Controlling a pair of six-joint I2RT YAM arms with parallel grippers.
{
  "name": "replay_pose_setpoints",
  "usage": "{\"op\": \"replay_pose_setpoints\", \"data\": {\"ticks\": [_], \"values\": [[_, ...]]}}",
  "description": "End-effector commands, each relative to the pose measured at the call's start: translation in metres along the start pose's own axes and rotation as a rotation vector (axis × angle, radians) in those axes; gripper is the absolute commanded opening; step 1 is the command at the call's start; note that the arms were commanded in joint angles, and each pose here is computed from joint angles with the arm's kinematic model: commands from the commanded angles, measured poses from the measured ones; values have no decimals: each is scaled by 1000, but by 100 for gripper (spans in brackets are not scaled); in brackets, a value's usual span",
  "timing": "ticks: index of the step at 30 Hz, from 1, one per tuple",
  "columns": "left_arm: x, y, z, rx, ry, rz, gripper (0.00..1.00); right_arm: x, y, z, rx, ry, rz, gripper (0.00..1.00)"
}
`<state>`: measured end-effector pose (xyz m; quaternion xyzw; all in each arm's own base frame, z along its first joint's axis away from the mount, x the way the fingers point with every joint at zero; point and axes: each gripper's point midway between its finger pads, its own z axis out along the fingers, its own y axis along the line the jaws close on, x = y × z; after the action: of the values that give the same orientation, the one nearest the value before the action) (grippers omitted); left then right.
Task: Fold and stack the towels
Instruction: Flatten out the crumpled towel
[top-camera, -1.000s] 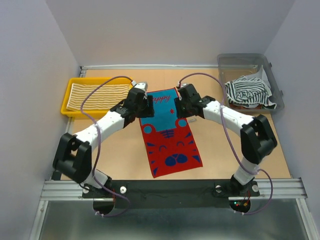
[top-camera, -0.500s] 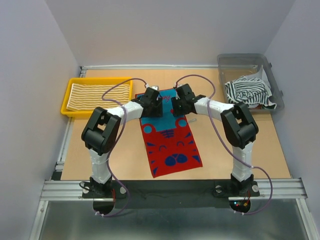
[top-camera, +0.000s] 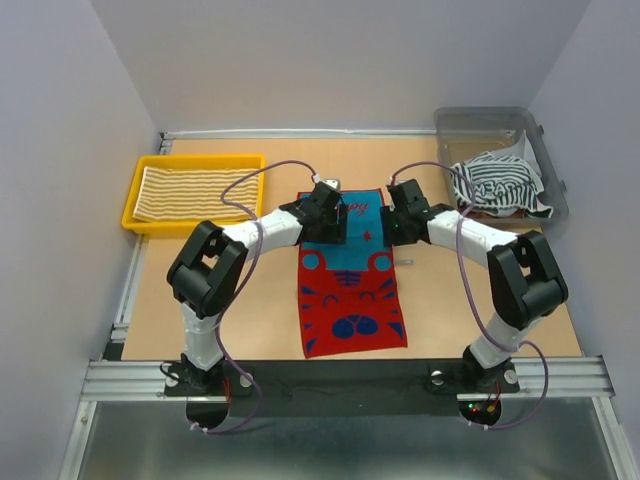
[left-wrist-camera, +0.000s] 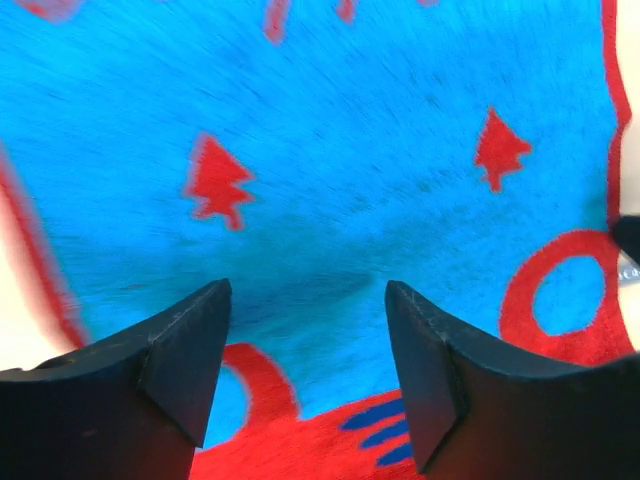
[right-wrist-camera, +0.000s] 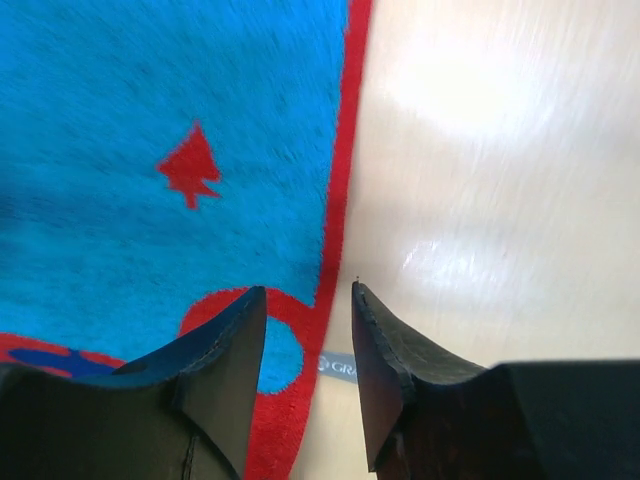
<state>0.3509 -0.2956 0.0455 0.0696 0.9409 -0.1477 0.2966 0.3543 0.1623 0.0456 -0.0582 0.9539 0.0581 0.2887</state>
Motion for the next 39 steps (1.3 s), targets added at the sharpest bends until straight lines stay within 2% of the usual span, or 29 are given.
{"op": "replay_pose_setpoints", "data": {"ticks": [1,3,5,6,8,11,14,19,32,39], "values": [[-87,13,-48,-70,-195,48,79,-75,5,-29,-71,-165,-72,46],[-118,28,-55,-127,-240,80,83,-111,-4,-33,-69,-227,-83,46],[-142,36,-60,-143,-268,140,86,-121,-6,-20,-101,-216,-135,47],[-147,50,-53,-165,-260,148,86,-143,-11,-23,-101,-255,-133,53],[-162,67,-43,-196,-260,195,86,-149,-19,-3,-106,-236,-169,58],[-176,80,-35,-230,-241,258,86,-162,-23,18,-119,-231,-201,58],[-178,87,-15,-234,-217,311,84,-170,-21,35,-142,-228,-237,57],[-183,91,3,-216,-209,319,84,-176,-16,55,-174,-222,-263,56],[-183,106,39,-207,-204,257,81,-176,-3,97,-243,-190,-264,53],[-174,105,53,-176,-180,244,80,-158,-4,111,-234,-146,-278,49]]}}
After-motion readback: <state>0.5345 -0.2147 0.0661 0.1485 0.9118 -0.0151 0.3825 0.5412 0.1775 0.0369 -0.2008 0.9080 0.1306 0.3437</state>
